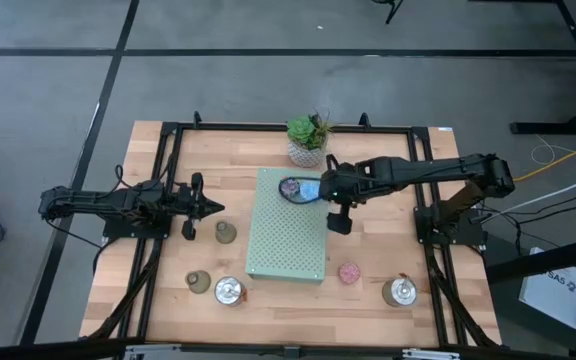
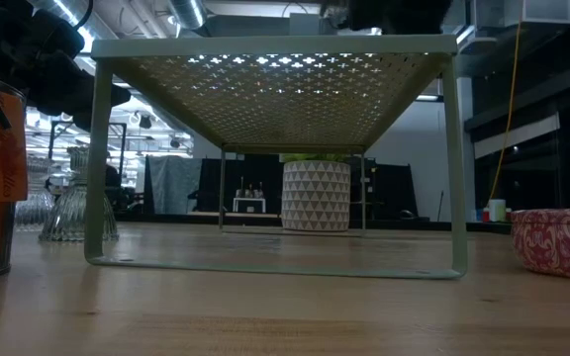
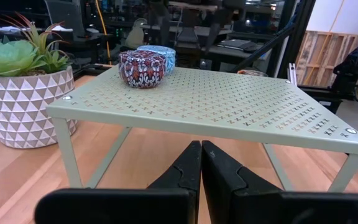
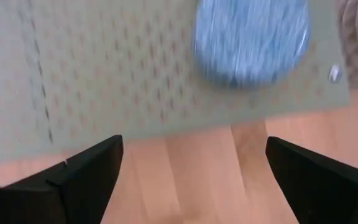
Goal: Pick & Place candle stick holders
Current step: Put the blue patterned scented candle on the shelf
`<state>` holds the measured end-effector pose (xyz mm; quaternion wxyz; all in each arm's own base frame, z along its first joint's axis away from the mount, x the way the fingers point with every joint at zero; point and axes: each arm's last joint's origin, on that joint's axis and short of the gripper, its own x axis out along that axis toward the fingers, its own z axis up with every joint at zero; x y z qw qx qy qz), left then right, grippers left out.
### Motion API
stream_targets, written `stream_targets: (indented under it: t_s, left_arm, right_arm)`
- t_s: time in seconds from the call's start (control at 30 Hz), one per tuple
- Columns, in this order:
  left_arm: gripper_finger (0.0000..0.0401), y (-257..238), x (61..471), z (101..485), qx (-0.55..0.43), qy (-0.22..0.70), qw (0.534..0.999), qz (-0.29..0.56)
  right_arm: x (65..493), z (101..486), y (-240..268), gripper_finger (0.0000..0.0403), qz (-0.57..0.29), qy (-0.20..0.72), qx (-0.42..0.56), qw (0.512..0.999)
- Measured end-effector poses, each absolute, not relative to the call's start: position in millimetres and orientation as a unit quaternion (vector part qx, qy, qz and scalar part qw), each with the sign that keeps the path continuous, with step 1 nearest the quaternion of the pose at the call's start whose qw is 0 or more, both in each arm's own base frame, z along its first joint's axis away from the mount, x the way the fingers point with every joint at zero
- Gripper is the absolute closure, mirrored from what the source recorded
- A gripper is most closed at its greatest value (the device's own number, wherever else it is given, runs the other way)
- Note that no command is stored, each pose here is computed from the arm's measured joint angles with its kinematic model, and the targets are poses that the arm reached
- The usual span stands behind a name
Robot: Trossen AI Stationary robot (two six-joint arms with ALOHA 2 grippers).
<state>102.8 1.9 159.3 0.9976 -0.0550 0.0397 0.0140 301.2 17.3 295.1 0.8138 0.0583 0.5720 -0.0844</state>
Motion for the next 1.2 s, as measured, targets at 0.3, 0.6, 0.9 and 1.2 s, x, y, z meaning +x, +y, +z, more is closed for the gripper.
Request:
stream_targets:
  t_s: [0.3,0.6,0.9,1.2]
  left_arm:
    - [0.0395,2,103,159,-0.055,0.04,0.998,0.014]
    - [0.0395,2,103,159,-0.055,0.04,0.998,0.014]
    - [0.0395,2,103,159,-0.055,0.04,0.998,0.014]
    - [0.0395,2,103,159,-0.055,0.04,0.998,0.014]
  right_arm:
    - [302,295,22,0.0006,-0.071,0.571,0.06,0.816]
    - [313,300,23,0.0006,-0.064,0.518,0.068,0.85]
    - [306,305,24,0.0006,-0.072,0.522,0.082,0.846]
    - [293,310,21,0.0006,-0.136,0.532,0.159,0.82]
